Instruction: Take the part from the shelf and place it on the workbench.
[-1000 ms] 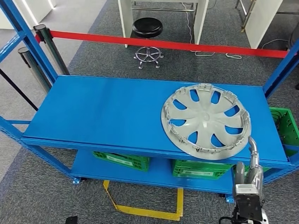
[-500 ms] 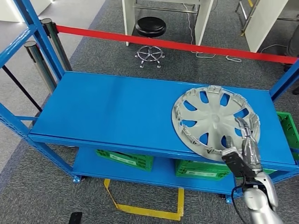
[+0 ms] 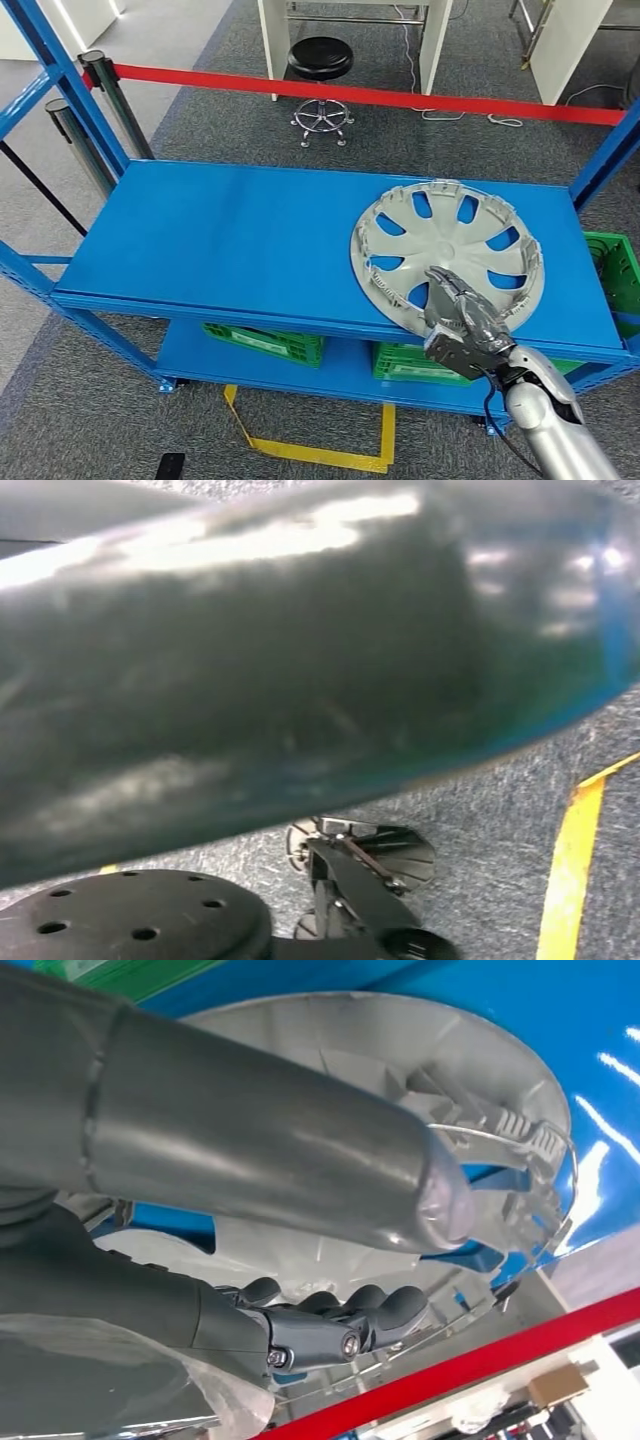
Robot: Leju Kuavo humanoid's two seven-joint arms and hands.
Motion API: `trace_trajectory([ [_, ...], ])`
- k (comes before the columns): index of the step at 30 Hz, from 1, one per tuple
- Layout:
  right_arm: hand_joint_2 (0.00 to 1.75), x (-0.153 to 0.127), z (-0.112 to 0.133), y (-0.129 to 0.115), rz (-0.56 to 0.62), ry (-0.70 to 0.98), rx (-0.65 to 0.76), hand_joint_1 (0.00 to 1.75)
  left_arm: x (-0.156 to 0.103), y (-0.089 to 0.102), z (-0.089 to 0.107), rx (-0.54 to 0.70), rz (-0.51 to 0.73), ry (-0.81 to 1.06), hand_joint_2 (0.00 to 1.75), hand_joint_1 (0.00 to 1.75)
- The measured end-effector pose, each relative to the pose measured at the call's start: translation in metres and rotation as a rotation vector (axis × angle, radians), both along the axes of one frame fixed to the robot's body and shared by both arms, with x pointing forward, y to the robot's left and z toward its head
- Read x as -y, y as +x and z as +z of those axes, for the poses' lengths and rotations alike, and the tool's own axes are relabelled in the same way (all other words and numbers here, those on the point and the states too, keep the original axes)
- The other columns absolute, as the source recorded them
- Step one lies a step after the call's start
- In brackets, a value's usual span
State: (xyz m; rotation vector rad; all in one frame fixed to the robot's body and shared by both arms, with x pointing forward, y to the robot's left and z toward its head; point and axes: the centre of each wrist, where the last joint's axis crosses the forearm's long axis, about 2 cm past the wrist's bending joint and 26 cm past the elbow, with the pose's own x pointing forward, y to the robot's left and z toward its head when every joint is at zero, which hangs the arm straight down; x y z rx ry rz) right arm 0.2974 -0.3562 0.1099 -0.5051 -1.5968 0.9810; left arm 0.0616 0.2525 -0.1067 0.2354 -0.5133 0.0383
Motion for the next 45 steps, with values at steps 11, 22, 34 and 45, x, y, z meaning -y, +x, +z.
trace_trajectory([
  [11, 0.00, -0.013, 0.000, 0.023, 0.022, -0.170, -0.065, 0.00, 0.002, 0.004, 0.001, -0.013, -0.028, -0.001, 0.00, 0.00],
  [22, 0.00, -0.014, -0.007, 0.041, 0.030, -0.306, -0.175, 0.00, 0.008, 0.007, 0.002, -0.014, -0.062, -0.013, 0.00, 0.00],
  [34, 0.00, -0.007, -0.008, 0.064, -0.084, -0.530, -0.257, 0.00, 0.010, 0.008, 0.002, -0.026, -0.073, -0.011, 0.00, 0.00],
  [45, 1.75, 0.001, -0.010, 0.076, -0.124, -0.581, -0.302, 0.00, 0.011, 0.014, 0.003, -0.014, -0.070, -0.012, 0.00, 0.00],
])
